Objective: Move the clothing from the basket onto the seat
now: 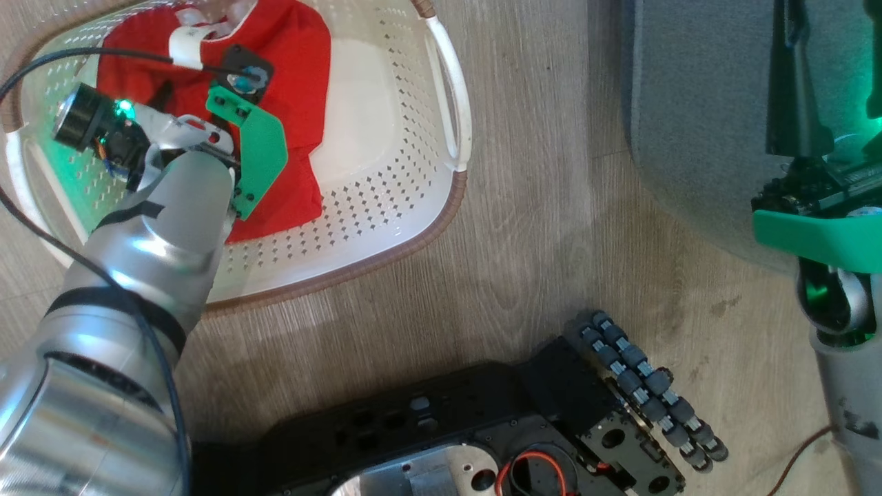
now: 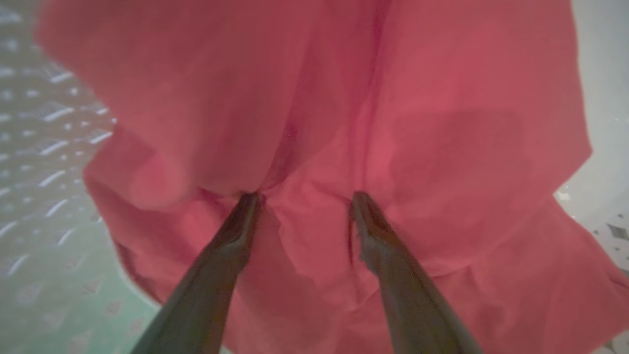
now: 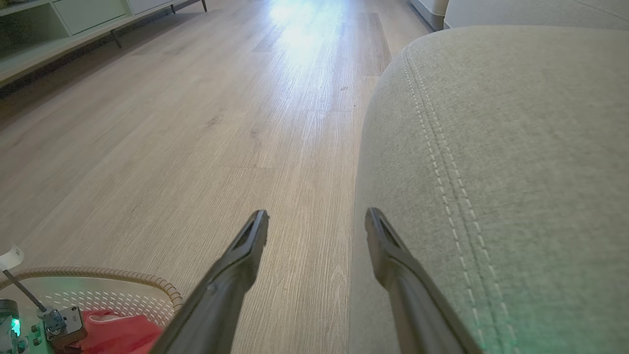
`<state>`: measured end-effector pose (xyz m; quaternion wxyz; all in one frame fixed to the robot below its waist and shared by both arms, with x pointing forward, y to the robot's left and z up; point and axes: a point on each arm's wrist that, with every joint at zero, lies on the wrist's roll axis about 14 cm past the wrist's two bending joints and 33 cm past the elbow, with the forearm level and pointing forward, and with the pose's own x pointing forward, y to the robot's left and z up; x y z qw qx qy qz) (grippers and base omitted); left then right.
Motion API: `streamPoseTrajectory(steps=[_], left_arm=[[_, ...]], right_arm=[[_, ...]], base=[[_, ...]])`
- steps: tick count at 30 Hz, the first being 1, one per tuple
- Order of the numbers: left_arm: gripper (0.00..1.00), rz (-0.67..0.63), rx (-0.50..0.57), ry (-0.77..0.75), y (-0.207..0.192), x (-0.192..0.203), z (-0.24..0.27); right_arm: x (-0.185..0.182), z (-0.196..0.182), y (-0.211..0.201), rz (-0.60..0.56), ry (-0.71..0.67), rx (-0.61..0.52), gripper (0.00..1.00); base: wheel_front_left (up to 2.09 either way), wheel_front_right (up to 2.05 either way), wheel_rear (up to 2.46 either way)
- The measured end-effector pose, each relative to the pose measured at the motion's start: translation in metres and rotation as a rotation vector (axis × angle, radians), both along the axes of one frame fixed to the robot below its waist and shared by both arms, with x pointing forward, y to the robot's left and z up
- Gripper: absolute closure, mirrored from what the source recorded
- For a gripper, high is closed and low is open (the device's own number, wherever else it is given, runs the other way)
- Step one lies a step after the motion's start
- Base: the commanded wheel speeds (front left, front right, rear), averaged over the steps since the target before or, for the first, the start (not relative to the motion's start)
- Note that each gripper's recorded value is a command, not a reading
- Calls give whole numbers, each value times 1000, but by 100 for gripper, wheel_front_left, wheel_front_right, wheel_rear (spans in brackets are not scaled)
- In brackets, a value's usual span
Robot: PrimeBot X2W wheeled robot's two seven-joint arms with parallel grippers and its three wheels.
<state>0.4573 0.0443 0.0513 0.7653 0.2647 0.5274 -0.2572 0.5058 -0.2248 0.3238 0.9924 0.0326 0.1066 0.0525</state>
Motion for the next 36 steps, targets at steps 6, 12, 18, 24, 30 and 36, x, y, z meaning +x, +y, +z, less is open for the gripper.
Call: streamPoseTrajectory(steps=[6,12,18,24,30,36], left_arm=[[100,1,2,33,1,-5,-2],[100,5,-7,49,1,-8,-2],[100,43,-31,34,-1,-2,6],[100,58,-88,-23,-8,1,39],[100,97,-173,-106,-11,2,84],[100,125,-250,-229,-7,3,137]], right_arm=[[0,-1,0,3,0,-1,0],[1,-1,2,7,-2,2,0],[7,6,4,18,-24,-5,0],[10,33,6,20,-74,4,0],[9,75,9,20,-149,12,0],[2,120,21,46,-230,33,0]], base=[[0,0,0],[0,0,0],[0,0,0],[0,0,0],[0,0,0],[0,0,0]])
